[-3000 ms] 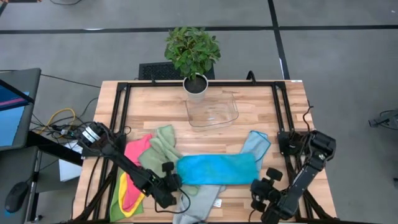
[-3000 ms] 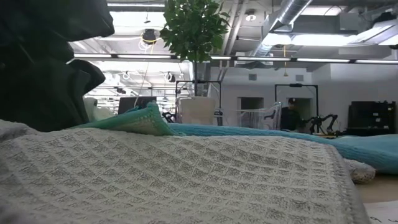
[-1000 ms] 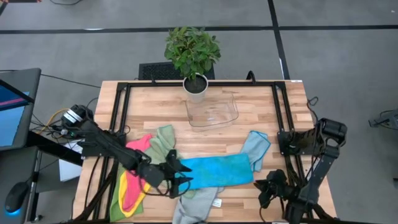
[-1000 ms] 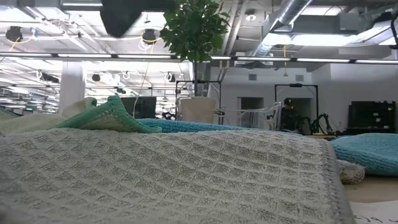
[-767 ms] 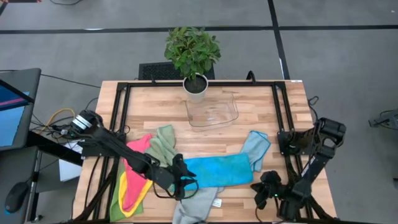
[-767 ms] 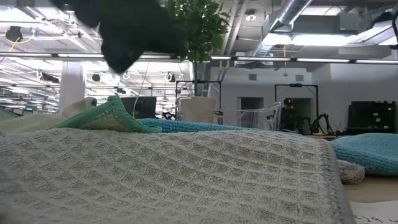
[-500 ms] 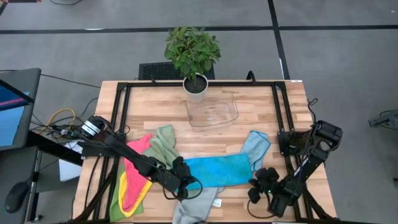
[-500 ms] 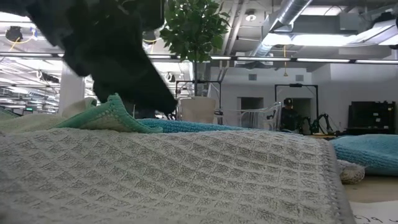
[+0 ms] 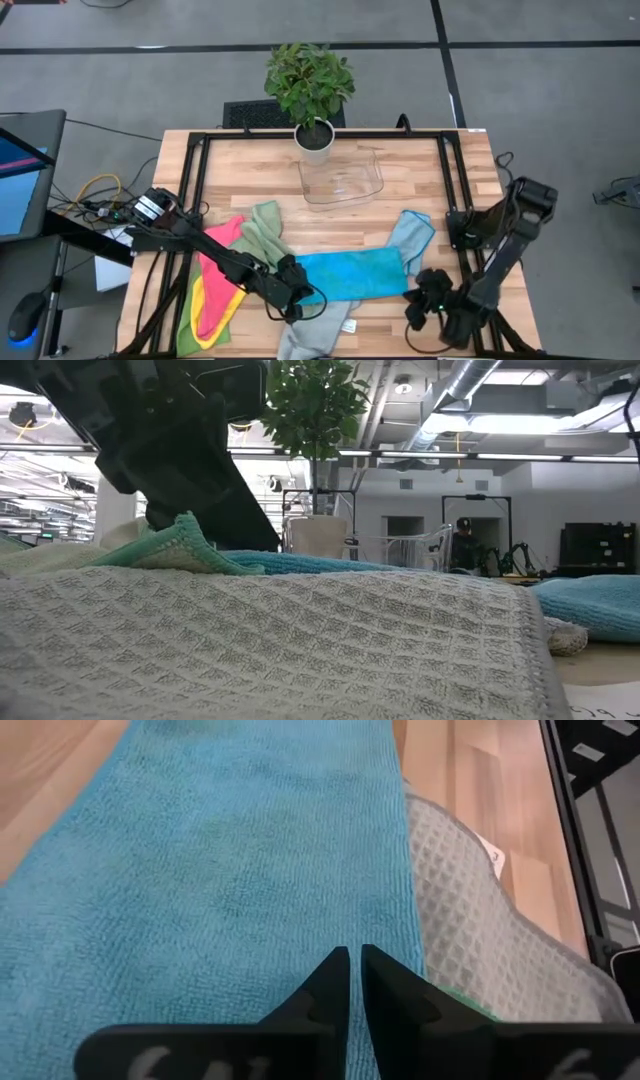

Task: Fold microfiber towels
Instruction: Fold the blue microfiber cloth

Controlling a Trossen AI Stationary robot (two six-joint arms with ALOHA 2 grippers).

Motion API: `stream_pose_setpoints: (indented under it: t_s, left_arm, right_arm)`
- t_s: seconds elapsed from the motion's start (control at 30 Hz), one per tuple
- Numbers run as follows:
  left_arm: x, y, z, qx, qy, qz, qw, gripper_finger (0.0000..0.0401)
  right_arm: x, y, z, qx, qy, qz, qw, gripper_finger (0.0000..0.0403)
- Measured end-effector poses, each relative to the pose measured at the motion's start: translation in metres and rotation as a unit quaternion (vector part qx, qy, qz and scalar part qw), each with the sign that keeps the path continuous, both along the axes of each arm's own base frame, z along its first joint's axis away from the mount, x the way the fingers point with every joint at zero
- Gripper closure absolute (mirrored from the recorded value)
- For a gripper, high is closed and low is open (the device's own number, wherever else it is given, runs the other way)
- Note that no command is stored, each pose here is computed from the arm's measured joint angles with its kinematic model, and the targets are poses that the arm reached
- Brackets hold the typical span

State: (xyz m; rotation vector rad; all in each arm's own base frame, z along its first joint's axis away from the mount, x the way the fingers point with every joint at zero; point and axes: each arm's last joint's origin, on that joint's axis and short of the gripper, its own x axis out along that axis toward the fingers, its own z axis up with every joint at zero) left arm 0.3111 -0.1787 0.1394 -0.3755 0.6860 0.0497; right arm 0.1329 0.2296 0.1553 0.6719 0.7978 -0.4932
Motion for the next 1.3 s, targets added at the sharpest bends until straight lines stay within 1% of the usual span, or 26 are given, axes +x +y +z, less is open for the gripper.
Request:
stream_pose_setpoints:
  t_s: [0.1, 0.2, 0.27, 0.37, 0.5, 0.57, 0.63, 0.73, 0.83, 0.93, 1.03, 1.07, 1.13, 1.3]
  left_arm:
    - [0.0, 0.0, 0.0, 0.0, 0.0, 0.0, 1.0, 0.0381]
    - [0.0, 0.0, 0.0, 0.001, 0.0, 0.0, 1.0, 0.0381]
    - [0.0, 0.0, 0.0, 0.001, 0.0, 0.0, 1.0, 0.0381]
    - [0.0, 0.0, 0.0, 0.003, -0.001, 0.002, 1.0, 0.0381]
    - [0.0, 0.0, 0.0, 0.004, -0.001, 0.002, 1.0, 0.0381]
    - [0.0, 0.0, 0.0, 0.004, -0.001, 0.001, 1.0, 0.0381]
    - [0.0, 0.0, 0.0, 0.004, -0.001, 0.001, 1.0, 0.0381]
    - [0.0, 0.0, 0.0, 0.004, -0.001, 0.001, 1.0, 0.0381]
    - [0.0, 0.0, 0.0, 0.003, -0.001, 0.001, 1.0, 0.0381]
    - [0.0, 0.0, 0.0, 0.002, 0.0, 0.0, 1.0, 0.0381]
    - [0.0, 0.0, 0.0, 0.001, 0.0, -0.001, 1.0, 0.0381]
    - [0.0, 0.0, 0.0, 0.001, 0.0, -0.001, 1.0, 0.0381]
    - [0.0, 0.0, 0.0, 0.001, 0.0, -0.001, 1.0, 0.0381]
    - [0.0, 0.0, 0.0, 0.005, -0.002, 0.001, 1.0, 0.0381]
  right_arm:
    - [-0.005, -0.004, 0.013, 0.019, 0.016, 0.014, 1.0, 0.0338]
    - [-0.007, -0.008, 0.014, 0.051, 0.074, 0.001, 0.996, 0.0315]
    - [-0.004, -0.008, 0.01, 0.071, 0.108, -0.016, 0.992, 0.0291]
    - [0.003, -0.011, 0.001, 0.08, 0.152, -0.051, 0.984, 0.0243]
    - [0.016, -0.016, -0.005, 0.083, 0.152, -0.077, 0.982, 0.018]
    - [0.021, -0.019, -0.005, 0.081, 0.153, -0.078, 0.982, 0.016]
    - [0.023, -0.021, -0.005, 0.077, 0.155, -0.076, 0.982, 0.0151]
    - [0.027, -0.024, -0.01, 0.066, 0.163, -0.086, 0.981, 0.0149]
    - [0.032, -0.024, -0.022, 0.06, 0.184, -0.093, 0.977, 0.0152]
    - [0.036, -0.022, -0.03, 0.049, 0.194, -0.078, 0.977, 0.0155]
    - [0.038, -0.025, -0.03, 0.054, 0.208, -0.083, 0.973, 0.0173]
    - [0.039, -0.026, -0.029, 0.056, 0.213, -0.088, 0.971, 0.0187]
    - [0.039, -0.028, -0.024, 0.057, 0.224, -0.092, 0.968, 0.023]
    - [0.043, -0.03, -0.012, 0.069, 0.218, -0.053, 0.972, 0.0365]
